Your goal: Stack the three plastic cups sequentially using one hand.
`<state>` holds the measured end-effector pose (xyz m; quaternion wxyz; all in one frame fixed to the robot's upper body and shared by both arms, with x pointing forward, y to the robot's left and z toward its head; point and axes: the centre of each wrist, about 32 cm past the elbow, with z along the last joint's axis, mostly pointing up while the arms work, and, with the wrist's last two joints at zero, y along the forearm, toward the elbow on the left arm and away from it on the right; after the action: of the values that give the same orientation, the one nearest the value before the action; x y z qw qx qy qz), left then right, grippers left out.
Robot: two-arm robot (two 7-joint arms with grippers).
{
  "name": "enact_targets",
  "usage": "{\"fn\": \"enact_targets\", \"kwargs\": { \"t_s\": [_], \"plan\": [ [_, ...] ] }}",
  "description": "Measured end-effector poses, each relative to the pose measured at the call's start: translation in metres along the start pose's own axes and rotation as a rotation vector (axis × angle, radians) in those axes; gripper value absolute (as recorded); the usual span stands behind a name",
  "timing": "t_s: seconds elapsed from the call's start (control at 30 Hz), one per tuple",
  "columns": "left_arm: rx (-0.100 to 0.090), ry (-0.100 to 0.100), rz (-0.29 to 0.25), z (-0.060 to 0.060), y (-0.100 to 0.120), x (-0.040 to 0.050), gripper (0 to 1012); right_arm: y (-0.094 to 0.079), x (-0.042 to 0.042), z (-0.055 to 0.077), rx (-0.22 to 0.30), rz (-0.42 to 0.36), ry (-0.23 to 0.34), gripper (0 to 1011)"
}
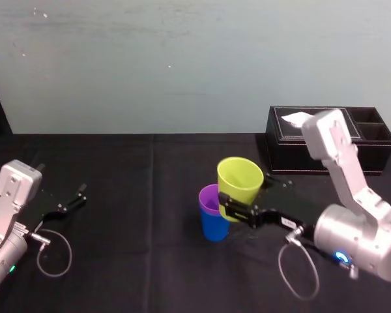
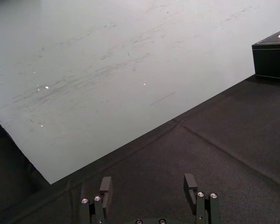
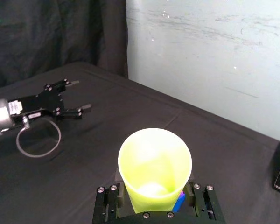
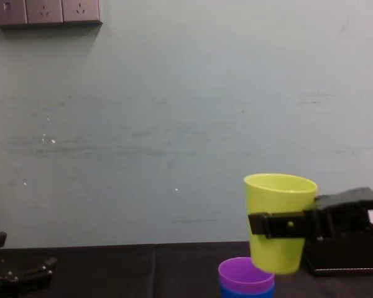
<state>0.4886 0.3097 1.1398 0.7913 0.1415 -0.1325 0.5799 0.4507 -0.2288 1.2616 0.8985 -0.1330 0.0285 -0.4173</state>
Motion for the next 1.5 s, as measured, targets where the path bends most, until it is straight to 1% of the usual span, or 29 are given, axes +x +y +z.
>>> {"fn": "enact_targets", "kwargs": {
  "t_s": [0.23, 0.47, 0.63, 0.9, 1.1, 1.5],
  "plan": [
    [0.0, 0.0, 0.0, 0.0, 0.0, 0.0, 1000, 0.022, 0.009, 0.016, -0.007, -0.01, -0.011, 724],
    [0.0, 0.0, 0.0, 0.0, 0.0, 0.0, 1000, 0.039, 0.0162, 0.02, -0.021, -0.014, -0.003, 724],
    [0.0, 0.0, 0.0, 0.0, 0.0, 0.0, 1000, 0.049, 0.0188, 0.018, -0.033, -0.008, 0.01, 724],
    [0.0, 0.0, 0.0, 0.0, 0.0, 0.0, 1000, 0.058, 0.0212, 0.013, -0.047, -0.003, 0.026, 724],
    [0.0, 0.0, 0.0, 0.0, 0.0, 0.0, 1000, 0.063, 0.0235, 0.009, -0.05, -0.003, 0.028, 724],
    [0.0, 0.0, 0.0, 0.0, 0.0, 0.0, 1000, 0.066, 0.0242, 0.003, -0.038, 0.004, 0.029, 724]
  ]
}}
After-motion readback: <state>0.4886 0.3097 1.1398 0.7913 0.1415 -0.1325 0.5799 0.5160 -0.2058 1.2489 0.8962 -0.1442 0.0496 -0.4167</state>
